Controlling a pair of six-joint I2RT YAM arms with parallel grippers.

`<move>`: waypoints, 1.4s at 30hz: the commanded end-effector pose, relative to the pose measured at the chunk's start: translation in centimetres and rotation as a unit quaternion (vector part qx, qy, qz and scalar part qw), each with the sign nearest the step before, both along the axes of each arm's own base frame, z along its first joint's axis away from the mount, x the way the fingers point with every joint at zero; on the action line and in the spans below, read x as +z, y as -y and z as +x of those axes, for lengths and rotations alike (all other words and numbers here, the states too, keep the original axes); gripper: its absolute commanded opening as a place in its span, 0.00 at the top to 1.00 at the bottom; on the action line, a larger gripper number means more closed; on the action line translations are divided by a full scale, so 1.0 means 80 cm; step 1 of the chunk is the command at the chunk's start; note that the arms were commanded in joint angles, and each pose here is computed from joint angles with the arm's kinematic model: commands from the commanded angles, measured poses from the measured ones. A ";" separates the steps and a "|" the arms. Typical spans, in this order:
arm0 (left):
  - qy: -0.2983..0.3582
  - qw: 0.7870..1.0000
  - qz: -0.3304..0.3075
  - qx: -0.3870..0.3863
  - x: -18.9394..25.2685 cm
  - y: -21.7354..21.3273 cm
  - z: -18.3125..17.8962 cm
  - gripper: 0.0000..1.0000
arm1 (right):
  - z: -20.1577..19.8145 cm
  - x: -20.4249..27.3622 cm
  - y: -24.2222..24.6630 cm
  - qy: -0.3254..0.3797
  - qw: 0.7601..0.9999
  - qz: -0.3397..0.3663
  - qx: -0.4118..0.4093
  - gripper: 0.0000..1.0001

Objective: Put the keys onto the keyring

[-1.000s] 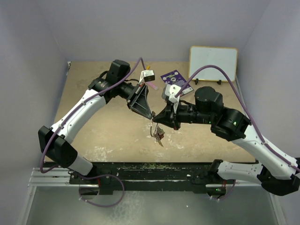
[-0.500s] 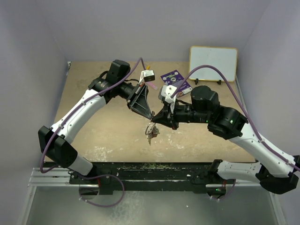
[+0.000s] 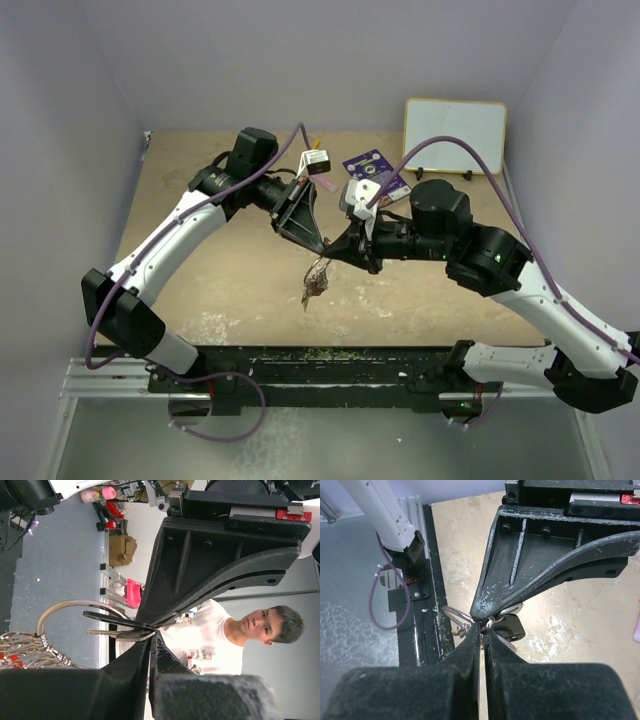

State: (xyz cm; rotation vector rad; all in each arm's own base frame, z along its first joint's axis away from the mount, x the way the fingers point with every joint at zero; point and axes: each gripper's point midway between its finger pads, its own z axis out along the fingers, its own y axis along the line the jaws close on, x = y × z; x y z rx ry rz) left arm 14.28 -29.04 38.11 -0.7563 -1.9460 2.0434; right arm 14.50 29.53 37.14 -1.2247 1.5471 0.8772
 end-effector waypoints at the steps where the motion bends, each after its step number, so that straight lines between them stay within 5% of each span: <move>1: -0.011 0.995 -0.060 -0.078 0.029 -0.026 -0.029 0.96 | 0.001 0.040 -0.005 0.040 0.999 0.032 0.013 1.00; 42: 0.003 0.993 -0.069 -0.096 0.044 -0.023 -0.043 0.96 | -0.019 -0.001 -0.022 0.013 0.996 -0.015 0.092 1.00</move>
